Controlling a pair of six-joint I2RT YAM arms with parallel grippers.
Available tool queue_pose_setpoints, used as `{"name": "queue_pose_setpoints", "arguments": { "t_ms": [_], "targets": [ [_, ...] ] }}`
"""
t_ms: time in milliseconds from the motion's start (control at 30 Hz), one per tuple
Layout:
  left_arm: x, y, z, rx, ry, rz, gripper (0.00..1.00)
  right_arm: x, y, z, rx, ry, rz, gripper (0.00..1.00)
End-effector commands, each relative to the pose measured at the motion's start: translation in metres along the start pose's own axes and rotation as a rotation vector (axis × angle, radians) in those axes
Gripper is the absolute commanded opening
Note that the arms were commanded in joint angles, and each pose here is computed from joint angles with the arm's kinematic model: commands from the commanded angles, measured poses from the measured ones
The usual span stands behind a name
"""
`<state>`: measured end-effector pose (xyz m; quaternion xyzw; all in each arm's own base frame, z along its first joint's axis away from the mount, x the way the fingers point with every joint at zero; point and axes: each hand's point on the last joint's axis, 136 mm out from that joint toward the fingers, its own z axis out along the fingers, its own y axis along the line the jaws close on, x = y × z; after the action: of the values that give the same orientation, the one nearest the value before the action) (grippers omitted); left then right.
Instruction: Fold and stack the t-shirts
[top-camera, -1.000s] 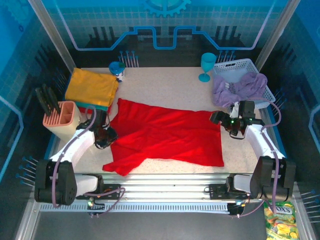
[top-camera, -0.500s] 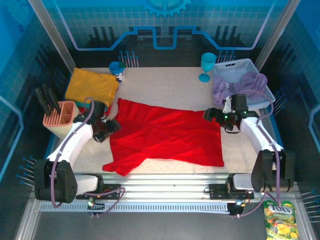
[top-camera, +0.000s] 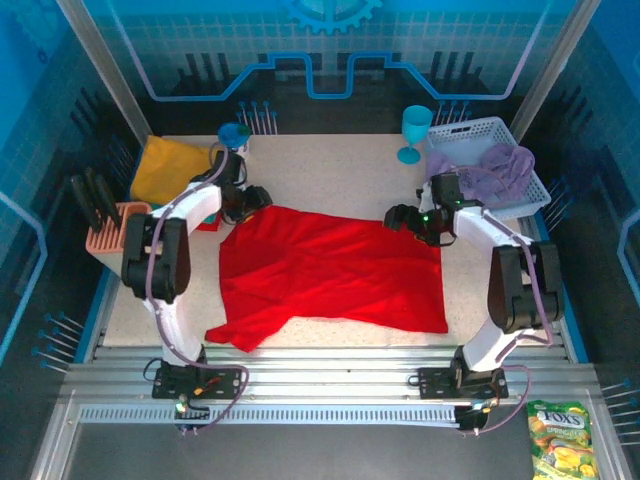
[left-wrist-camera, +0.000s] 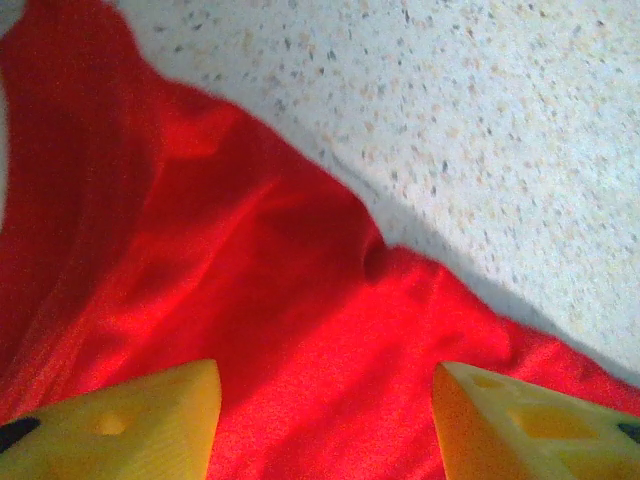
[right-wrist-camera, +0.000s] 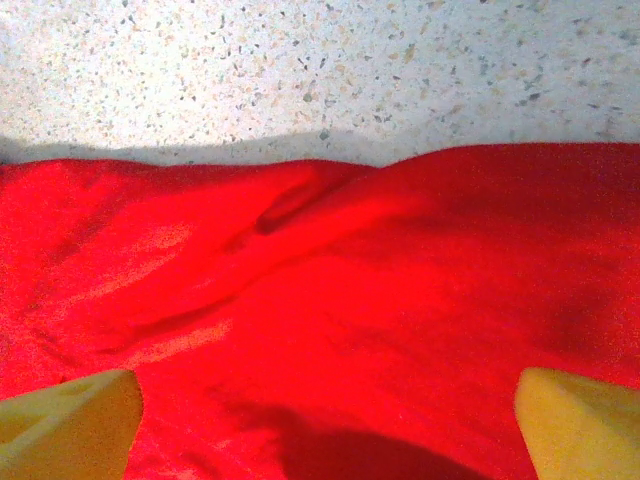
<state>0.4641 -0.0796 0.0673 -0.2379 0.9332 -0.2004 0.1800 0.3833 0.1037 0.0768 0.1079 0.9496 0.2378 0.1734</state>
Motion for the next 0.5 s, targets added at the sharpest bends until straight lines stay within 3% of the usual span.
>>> {"name": "queue_pose_setpoints", "arguments": {
  "t_ms": [0,467],
  "targets": [
    [-0.016,-0.012,0.008,0.024,-0.013,0.009,0.57,-0.001,0.005,0.009,-0.001,0.033,0.019,0.96],
    [-0.044,0.035,0.055,-0.123,0.053,-0.118,0.54,-0.035,-0.029,0.056,0.166,0.121,0.056,0.96]
  ]
}}
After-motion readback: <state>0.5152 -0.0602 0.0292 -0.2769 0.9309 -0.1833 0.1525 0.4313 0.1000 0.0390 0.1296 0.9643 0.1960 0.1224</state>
